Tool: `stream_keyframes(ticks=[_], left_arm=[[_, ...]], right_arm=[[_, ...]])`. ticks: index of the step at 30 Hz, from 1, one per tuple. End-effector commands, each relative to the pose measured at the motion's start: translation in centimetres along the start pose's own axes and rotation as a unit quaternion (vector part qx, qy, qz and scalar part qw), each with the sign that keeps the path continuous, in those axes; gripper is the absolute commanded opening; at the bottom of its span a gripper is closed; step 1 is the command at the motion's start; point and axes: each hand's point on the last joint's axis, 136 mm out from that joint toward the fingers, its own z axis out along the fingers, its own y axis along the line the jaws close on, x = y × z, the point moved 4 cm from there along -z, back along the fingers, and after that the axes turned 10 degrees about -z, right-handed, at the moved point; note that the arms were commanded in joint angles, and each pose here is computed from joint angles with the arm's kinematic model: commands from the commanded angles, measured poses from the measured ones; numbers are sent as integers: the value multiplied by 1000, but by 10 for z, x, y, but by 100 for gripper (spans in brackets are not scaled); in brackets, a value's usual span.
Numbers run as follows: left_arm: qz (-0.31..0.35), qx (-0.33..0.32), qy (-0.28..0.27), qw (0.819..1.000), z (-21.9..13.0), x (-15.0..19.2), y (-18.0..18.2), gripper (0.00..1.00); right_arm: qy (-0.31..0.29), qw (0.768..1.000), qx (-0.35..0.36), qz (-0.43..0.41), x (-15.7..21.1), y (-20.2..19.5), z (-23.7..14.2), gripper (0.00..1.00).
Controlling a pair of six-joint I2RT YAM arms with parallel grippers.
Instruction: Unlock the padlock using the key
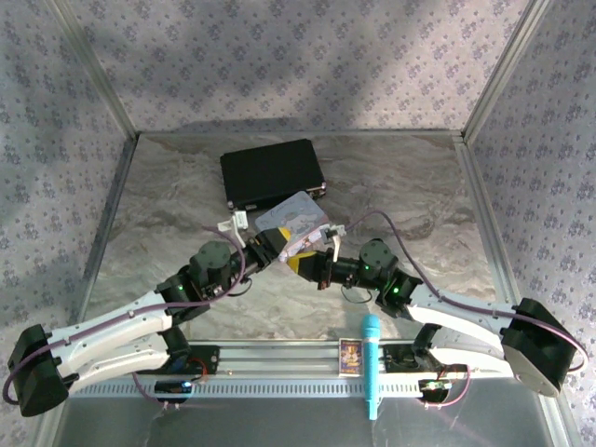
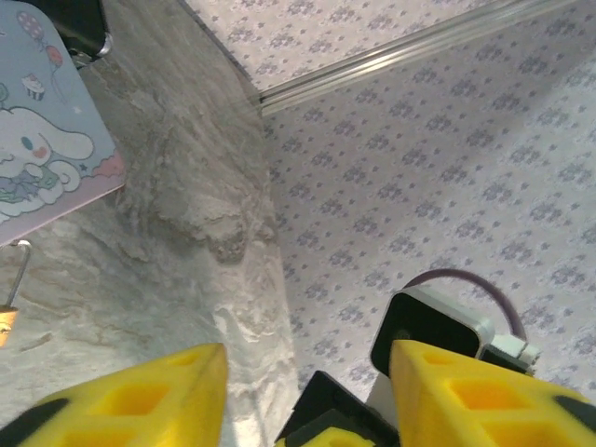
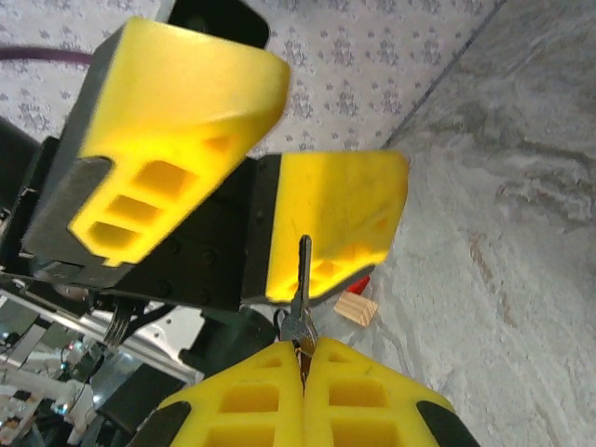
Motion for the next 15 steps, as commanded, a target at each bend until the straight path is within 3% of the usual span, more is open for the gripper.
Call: stream_keyframes(ticks=[1,6,15], left_arm=[[25,-14,5,1000,-1,-1,-4,44],[39,-21,33,998,4,7,-2,42],[65,-10,71,995,5,17,-7,2]], right_arm=[[8,1000,-18,-7,-3,8,-1,0],[8,1000,-23,-4,-5,9,-2,0],[3,1000,-23,22,-10,-1,-6,0]])
